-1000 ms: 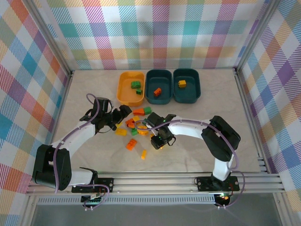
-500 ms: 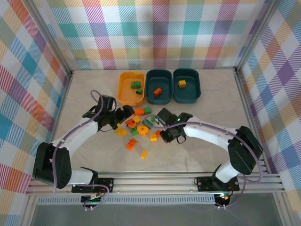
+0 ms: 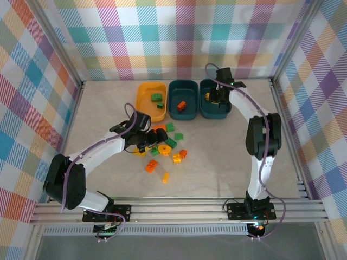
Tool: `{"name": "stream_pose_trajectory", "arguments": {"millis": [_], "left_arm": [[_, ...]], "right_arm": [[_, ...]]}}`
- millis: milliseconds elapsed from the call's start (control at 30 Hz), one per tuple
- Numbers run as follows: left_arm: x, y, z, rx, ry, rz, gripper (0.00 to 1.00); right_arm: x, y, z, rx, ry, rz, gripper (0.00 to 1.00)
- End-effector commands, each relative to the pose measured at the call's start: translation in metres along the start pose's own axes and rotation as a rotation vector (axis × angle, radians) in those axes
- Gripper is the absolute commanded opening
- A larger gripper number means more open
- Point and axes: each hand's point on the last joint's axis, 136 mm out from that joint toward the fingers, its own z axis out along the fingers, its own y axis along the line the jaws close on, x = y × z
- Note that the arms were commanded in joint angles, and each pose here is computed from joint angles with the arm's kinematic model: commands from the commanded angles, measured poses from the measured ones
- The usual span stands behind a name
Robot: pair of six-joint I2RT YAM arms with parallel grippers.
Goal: Sort the legos into containers by color
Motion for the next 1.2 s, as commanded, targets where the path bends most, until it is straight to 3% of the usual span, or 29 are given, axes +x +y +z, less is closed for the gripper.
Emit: {"name": "stream_pose_trajectory", "arguments": {"millis": [0, 67, 167, 200, 433, 600, 700, 867, 1000, 1167], "left_arm": [[0.006, 0.006, -0.018, -0.018, -0.004, 0.007, 0.89], [0.005, 0.009, -0.023, -0.022, -0.016, 0.011, 0.89], [0.002, 0.009, -0.028, -0.016, -0.023, 0.004, 0.9], [0.001, 0.009, -0.029, -0.014, -0.024, 0.002, 0.9], [-0.013, 0.019, -0.036, -0.044, -0.082, -0.026, 0.91], [-0.025, 0.068, -0.036, -0.157, -0.144, -0.205, 0.9], [-0.025, 0.1, -0.035, -0.199, -0.168, -0.339, 0.9], [-0.024, 0.14, -0.036, -0.226, -0.213, -0.519, 0.92], [-0.026, 0.146, -0.035, -0.214, -0.218, -0.541, 0.93], [-0.023, 0.148, -0.029, -0.217, -0.193, -0.538, 0.93]], "right_arm": [[0.006, -0.001, 0.014, -0.033, 0.091, 0.042, 0.34], [0.0, 0.0, 0.02, -0.032, 0.104, 0.037, 0.37], [-0.01, -0.001, 0.019, -0.016, 0.099, 0.023, 0.57], [-0.014, -0.001, 0.014, -0.013, 0.089, 0.018, 0.6], [-0.015, 0.02, -0.051, -0.065, -0.054, 0.008, 0.65], [0.064, 0.079, -0.077, -0.126, -0.039, -0.111, 0.65], [0.128, 0.11, -0.078, -0.173, 0.041, -0.146, 0.64], [0.201, 0.157, -0.079, -0.226, 0.142, -0.232, 0.6], [0.246, 0.177, -0.077, -0.213, 0.224, -0.335, 0.57], [0.275, 0.174, -0.075, -0.154, 0.285, -0.382, 0.57]]}}
